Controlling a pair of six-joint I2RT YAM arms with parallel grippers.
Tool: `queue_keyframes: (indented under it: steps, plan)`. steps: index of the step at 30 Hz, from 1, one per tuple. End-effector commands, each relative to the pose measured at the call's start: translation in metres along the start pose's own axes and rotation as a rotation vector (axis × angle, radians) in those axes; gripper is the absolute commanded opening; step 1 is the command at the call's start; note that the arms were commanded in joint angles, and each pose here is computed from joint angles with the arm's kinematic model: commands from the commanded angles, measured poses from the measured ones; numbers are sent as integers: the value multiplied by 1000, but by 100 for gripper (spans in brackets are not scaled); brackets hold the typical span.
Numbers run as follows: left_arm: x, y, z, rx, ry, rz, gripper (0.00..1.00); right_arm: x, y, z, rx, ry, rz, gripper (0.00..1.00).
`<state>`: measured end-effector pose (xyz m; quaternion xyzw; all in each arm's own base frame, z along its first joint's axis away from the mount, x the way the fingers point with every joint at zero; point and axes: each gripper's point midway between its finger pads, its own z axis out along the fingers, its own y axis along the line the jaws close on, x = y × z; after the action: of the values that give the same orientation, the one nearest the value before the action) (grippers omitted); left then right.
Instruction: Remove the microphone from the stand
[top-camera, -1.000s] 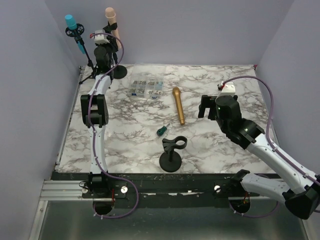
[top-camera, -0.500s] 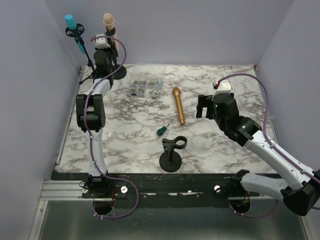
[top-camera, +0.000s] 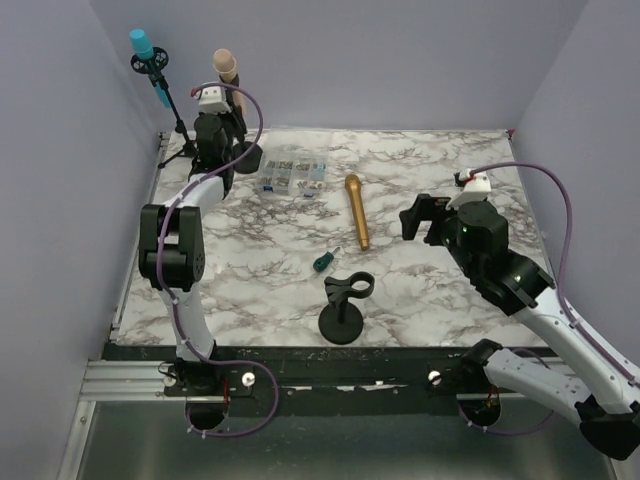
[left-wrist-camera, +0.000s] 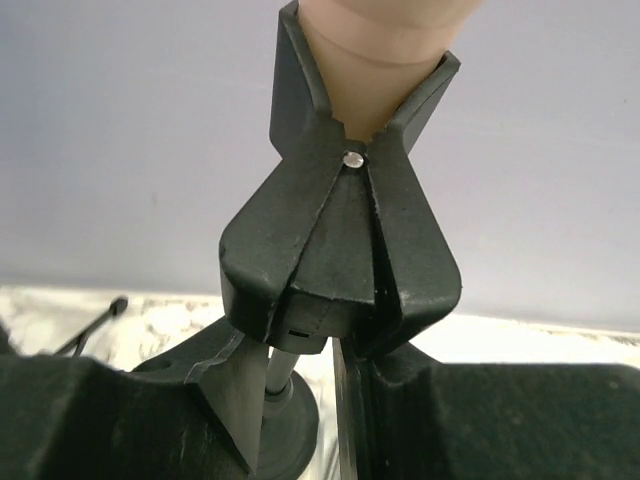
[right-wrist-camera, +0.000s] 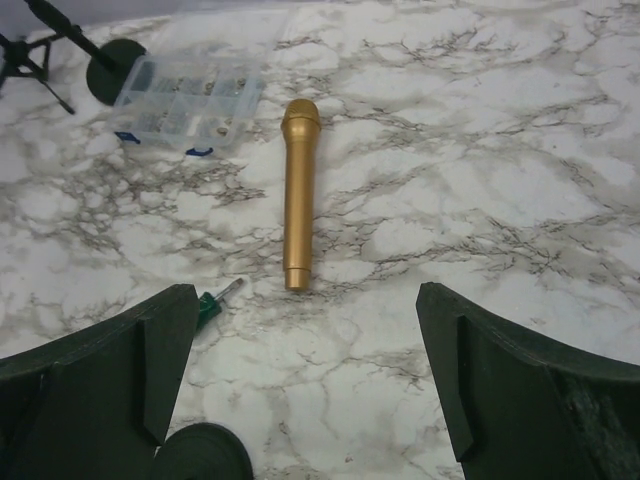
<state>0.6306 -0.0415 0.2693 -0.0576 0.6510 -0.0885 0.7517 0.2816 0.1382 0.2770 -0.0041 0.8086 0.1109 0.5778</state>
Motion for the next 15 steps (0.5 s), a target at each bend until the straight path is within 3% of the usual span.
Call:
queue_keyframes:
  steps: [1, 10, 15]
  plan:
    - [-42, -9, -43, -39, -15, -19, 0, 5, 12, -19, -100, 24, 66, 100]
    - [-46, -14, -135, -38, 59, -12, 0, 27, 18, -41, -212, 48, 109, 100]
    - [-45, -47, -180, 69, 121, -21, 0, 35, 26, -37, -233, 112, 83, 100]
